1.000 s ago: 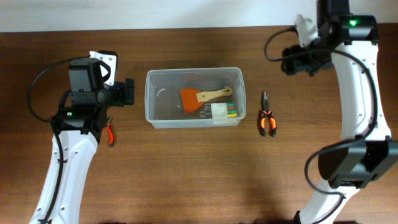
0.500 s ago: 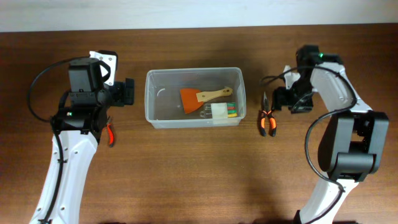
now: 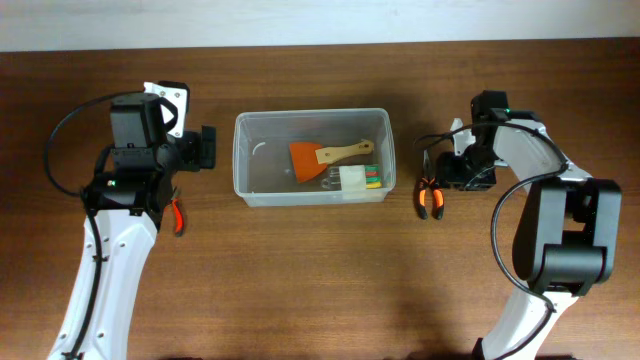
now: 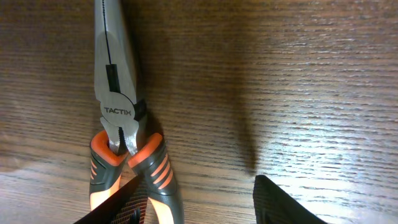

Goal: Pack container
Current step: 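Lower the right gripper onto the orange-black pliers handles and grasp, then lift the pliers into the container and open the right gripper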

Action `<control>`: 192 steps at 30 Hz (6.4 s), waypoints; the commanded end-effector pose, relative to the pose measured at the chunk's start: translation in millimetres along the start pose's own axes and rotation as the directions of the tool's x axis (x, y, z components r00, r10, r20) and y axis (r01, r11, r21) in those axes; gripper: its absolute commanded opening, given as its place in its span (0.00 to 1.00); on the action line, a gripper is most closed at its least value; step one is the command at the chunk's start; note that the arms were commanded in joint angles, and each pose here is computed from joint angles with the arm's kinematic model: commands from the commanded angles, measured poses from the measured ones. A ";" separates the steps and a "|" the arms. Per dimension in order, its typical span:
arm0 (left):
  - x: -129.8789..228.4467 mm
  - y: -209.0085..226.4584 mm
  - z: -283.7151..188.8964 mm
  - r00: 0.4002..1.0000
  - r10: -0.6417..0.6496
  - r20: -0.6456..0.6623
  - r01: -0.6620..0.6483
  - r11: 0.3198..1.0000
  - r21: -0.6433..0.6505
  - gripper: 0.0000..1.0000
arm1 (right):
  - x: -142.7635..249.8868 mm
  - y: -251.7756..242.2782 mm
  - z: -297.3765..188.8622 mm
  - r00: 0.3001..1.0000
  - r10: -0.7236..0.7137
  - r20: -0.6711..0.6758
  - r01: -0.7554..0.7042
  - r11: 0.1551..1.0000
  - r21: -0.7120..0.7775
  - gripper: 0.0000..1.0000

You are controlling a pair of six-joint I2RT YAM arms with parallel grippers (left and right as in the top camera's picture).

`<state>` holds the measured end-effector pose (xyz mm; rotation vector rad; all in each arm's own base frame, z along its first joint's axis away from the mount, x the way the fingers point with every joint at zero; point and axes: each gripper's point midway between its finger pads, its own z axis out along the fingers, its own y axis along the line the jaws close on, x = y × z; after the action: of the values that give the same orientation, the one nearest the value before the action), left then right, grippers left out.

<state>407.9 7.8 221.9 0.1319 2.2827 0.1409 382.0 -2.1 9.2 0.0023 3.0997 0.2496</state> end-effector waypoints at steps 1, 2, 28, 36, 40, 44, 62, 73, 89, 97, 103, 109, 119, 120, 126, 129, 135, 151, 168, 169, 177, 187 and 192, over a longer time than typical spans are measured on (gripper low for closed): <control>-7.7 3.3 -1.8 1.000 -0.010 0.016 0.011 1.000 -0.013 0.99 | 15.1 3.5 17.0 0.998 -0.031 -0.063 0.035 0.997 0.064 0.55; -7.6 3.3 -1.8 1.000 -0.010 0.016 0.011 1.000 -0.013 0.99 | 15.1 4.9 17.2 0.997 -0.035 -0.063 0.039 0.997 0.064 0.55; -7.7 3.3 -1.8 1.000 -0.010 0.016 0.011 1.000 -0.013 0.99 | 4.2 19.6 -25.0 0.997 -0.066 0.045 0.064 0.997 0.045 0.56; -7.6 3.3 -1.8 1.000 -0.010 0.016 0.011 1.000 -0.013 0.99 | 4.5 18.3 -18.3 0.997 -0.063 0.036 0.062 0.997 0.044 0.56; -7.6 3.3 -1.8 1.000 -0.010 0.016 0.011 1.000 -0.013 0.99 | 7.0 17.5 -10.0 0.998 -0.061 0.016 0.061 0.997 0.043 0.56; -7.7 3.3 -1.8 1.000 -0.010 0.016 0.011 1.000 -0.013 0.99 | 7.0 18.9 -2.1 0.998 -0.067 0.007 0.067 0.997 0.042 0.56; -7.7 3.3 -1.8 1.000 -0.010 0.016 0.011 1.000 -0.013 0.99 | 16.8 15.3 15.8 0.996 -0.086 -0.006 0.086 0.992 0.097 0.49; -7.6 3.3 -1.8 1.000 -0.010 0.016 0.011 1.000 -0.013 0.99 | 11.4 7.2 14.7 0.996 -0.085 0.012 0.082 0.986 0.146 0.43; -7.6 3.3 -1.8 1.000 -0.010 0.016 0.011 1.000 -0.013 0.99 | 21.6 16.1 28.8 0.993 -0.120 -0.006 0.119 0.979 0.163 0.40; -7.6 3.3 -1.8 1.000 -0.010 0.016 0.011 1.000 -0.013 0.99 | 21.7 15.4 28.7 0.993 -0.122 -0.007 0.121 0.978 0.170 0.28; -7.6 3.3 -1.8 1.000 -0.010 0.016 0.011 1.000 -0.013 0.99 | 21.0 13.9 28.0 0.993 -0.117 -0.004 0.116 0.979 0.170 0.20; -7.7 3.3 -1.8 1.000 -0.010 0.016 0.011 1.000 -0.013 0.99 | 9.6 4.8 12.3 0.996 -0.088 0.021 0.083 0.981 0.173 0.08; -7.6 3.3 -1.8 1.000 -0.010 0.016 0.011 1.000 -0.013 0.99 | -48.9 0.9 -108.8 0.968 -0.067 0.241 0.022 0.982 0.188 0.06; -7.7 3.3 -1.8 1.000 -0.010 0.016 0.011 1.000 -0.013 0.99 | -55.3 5.8 -124.6 0.959 -0.078 0.272 0.026 0.982 0.189 0.05; -7.7 3.3 -1.8 1.000 -0.010 0.016 0.011 1.000 -0.013 0.99 | -79.6 58.5 -200.5 0.890 -0.184 0.418 0.110 0.975 0.195 0.04; -7.7 3.3 -1.8 1.000 -0.010 0.016 0.011 1.000 -0.013 0.99 | -83.6 101.8 -217.6 0.842 -0.297 0.451 0.225 0.952 0.207 0.04; -7.7 3.3 -1.8 1.000 -0.010 0.016 0.011 1.000 -0.013 0.99 | -68.0 212.3 -203.2 0.566 -0.724 0.394 0.670 0.682 0.292 0.04; -7.6 3.3 -1.8 1.000 -0.010 0.016 0.011 1.000 -0.013 0.99 | -52.3 314.0 -73.7 -0.221 -0.950 0.222 0.951 -0.160 0.264 0.06; -7.6 3.3 -1.8 1.000 -0.010 0.016 0.011 1.000 -0.013 0.99 | -102.6 296.8 -89.8 0.239 -0.945 0.225 0.873 0.311 0.376 0.79; -7.6 3.3 -1.8 1.000 -0.010 0.016 0.011 1.000 -0.013 0.99 | -106.7 290.2 -107.7 0.291 -0.923 0.253 0.848 0.371 0.378 0.79; -7.8 3.4 -1.8 1.000 -0.010 0.017 0.011 1.000 -0.013 0.99 | -123.0 181.4 -253.5 0.699 -0.510 0.501 0.435 0.860 0.267 0.80; -8.0 -4.7 -1.9 1.000 -0.011 0.019 0.010 0.999 0.034 0.99 | -106.6 -7.3 -258.9 0.885 0.084 0.458 -0.139 0.986 0.088 0.97; 14.1 15.1 6.3 0.992 -0.111 -0.067 0.109 0.993 -0.042 0.99 | -84.3 -75.9 -226.0 0.888 0.283 0.362 -0.324 0.944 0.058 0.98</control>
<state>404.2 7.2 217.0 0.1279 2.3079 0.1250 467.1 -93.7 249.9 0.3180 2.6865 0.0152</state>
